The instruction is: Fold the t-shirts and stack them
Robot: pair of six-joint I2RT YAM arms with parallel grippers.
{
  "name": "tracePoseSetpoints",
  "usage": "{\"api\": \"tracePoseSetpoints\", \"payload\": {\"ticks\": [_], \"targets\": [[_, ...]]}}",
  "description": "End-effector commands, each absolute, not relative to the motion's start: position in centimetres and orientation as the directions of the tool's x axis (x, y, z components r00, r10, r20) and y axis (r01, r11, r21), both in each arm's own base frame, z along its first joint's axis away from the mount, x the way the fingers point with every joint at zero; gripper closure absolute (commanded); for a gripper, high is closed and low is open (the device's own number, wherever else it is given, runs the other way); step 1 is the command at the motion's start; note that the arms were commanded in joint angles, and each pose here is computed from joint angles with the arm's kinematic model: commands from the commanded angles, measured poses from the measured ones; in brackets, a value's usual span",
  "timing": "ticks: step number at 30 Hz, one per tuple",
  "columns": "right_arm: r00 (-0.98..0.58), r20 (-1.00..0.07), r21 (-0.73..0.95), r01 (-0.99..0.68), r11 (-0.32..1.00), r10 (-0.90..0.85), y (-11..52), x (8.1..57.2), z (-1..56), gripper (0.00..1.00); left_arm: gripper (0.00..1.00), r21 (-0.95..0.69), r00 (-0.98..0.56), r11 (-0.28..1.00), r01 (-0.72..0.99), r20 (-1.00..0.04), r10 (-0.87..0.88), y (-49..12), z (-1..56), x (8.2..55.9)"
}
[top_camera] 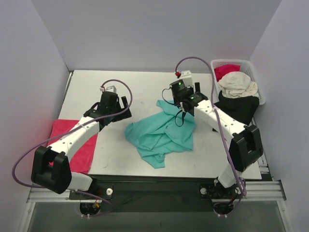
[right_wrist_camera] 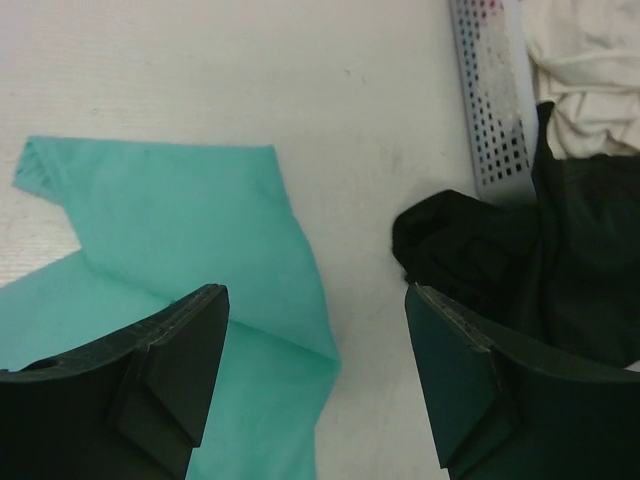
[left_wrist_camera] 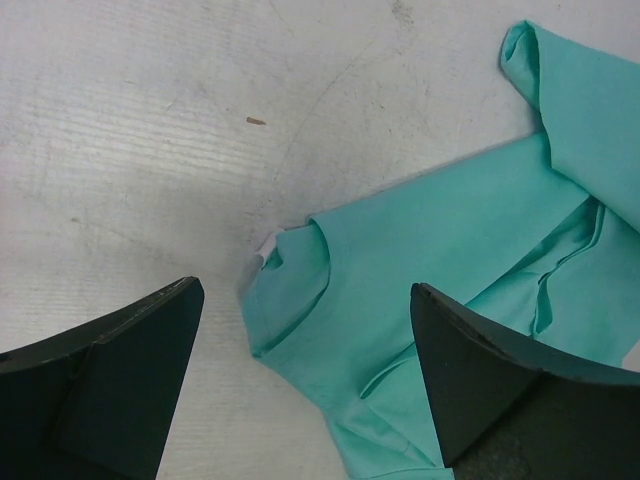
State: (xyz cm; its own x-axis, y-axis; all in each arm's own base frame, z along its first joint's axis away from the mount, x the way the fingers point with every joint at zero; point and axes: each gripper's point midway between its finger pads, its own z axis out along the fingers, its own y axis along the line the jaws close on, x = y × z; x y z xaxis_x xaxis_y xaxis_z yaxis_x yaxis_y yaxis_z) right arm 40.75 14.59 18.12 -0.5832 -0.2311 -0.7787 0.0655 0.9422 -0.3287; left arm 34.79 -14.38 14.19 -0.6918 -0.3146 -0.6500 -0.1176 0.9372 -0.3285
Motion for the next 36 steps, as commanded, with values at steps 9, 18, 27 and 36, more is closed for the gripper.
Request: {"api": "tracePoseSetpoints", "payload": {"ticks": [9,18,27,36], "targets": [[-0.698,-0.702,-0.277,0.452,0.848,0.143,0.9,32.0,15.0,0.28,0.05,-0.311,-0.728,0.946,-0.091,-0.628,-0.276,-16.5,11.4,33.1],[-0.767,-0.585,-0.321,0.516,0.794,0.263,-2.9,29.4,8.7,0.27,0.07,-0.277,-0.767,0.953,-0.119,-0.584,-0.265,-16.9,7.5,31.8],[-0.788,-0.526,-0.319,0.532,0.784,0.321,-4.5,31.6,4.9,0.32,0.07,-0.289,-0.775,0.951,-0.111,-0.574,-0.265,-17.2,6.3,31.5],[-0.801,-0.452,-0.243,0.533,0.810,0.392,-4.4,31.9,3.0,0.59,0.07,-0.303,-0.773,0.948,-0.095,-0.578,-0.263,-17.5,6.5,31.6]]}}
